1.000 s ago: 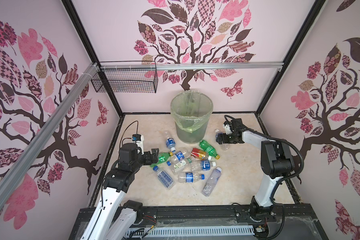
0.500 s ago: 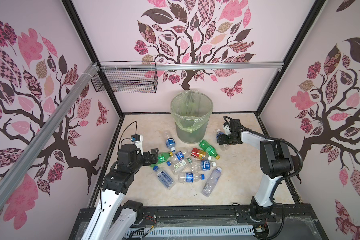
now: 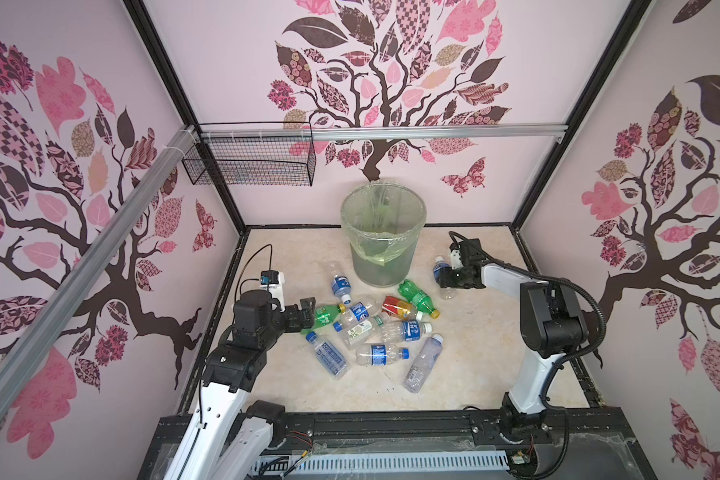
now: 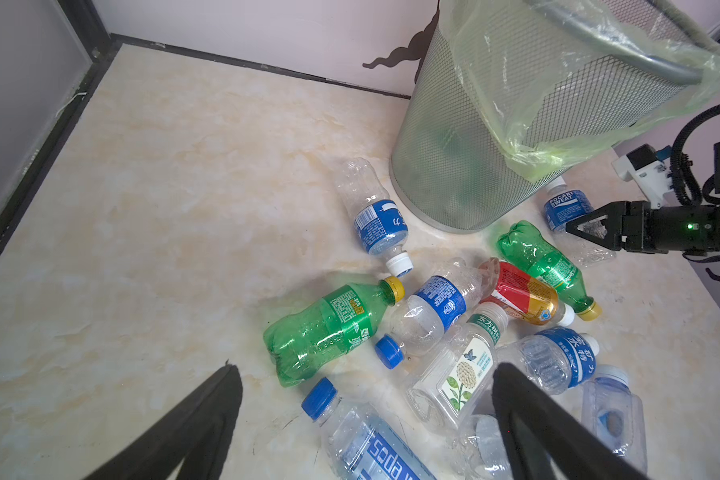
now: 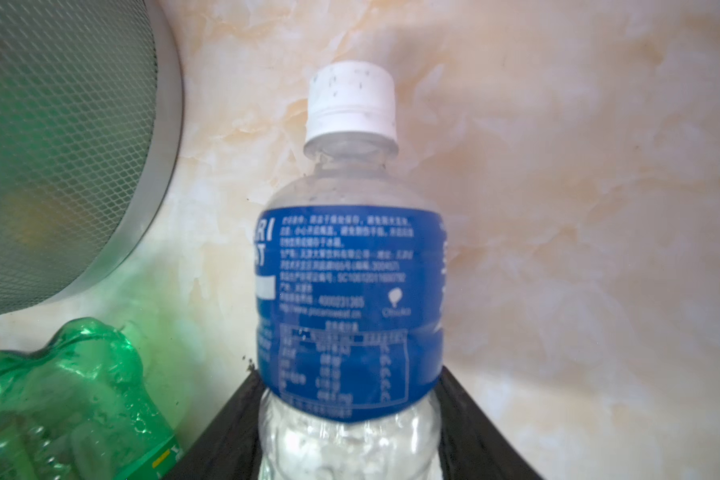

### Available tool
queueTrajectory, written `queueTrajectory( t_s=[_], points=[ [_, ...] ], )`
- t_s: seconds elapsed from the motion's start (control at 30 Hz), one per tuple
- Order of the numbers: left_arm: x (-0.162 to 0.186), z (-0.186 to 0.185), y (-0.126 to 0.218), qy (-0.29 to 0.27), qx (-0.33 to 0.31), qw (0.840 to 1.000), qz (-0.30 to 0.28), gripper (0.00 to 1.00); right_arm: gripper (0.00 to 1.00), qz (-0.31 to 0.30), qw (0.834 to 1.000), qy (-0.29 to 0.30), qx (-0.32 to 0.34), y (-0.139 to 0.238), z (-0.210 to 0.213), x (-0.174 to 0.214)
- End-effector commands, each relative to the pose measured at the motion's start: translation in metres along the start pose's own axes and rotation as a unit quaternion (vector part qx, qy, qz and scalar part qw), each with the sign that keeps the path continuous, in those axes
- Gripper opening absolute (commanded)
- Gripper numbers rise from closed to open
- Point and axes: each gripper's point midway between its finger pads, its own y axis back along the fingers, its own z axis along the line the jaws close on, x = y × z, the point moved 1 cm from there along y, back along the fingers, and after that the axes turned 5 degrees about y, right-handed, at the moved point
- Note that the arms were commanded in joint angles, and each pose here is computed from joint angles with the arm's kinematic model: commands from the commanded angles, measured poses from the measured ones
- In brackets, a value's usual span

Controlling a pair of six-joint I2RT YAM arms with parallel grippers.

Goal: Throw the plastic bottles in the bin
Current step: 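Close the right gripper on the blue-label bottle and lift it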

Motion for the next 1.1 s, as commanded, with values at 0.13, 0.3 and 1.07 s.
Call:
queueTrajectory(
  t_s=[0.13, 0.3, 1.07],
  points=[
    [0.005, 0.003, -0.003, -0.002, -0.003, 1.0, 0.002, 0.98, 0.55, -0.047, 0.999, -0.025, -0.002, 0.05, 0.007, -0.008],
    [0.004, 0.003, -0.002, 0.002, -0.002, 1.0, -0.003, 0.98, 0.54, -0.084, 0.996, -0.034, 0.006, 0.086, 0.008, -0.014],
    [0.0, -0.005, 0.007, -0.003, 0.023, 1.0, -0.019, 0.98, 0.53, -0.426, 0.889, 0.061, -0.156, 0.337, 0.086, -0.007]
  ],
)
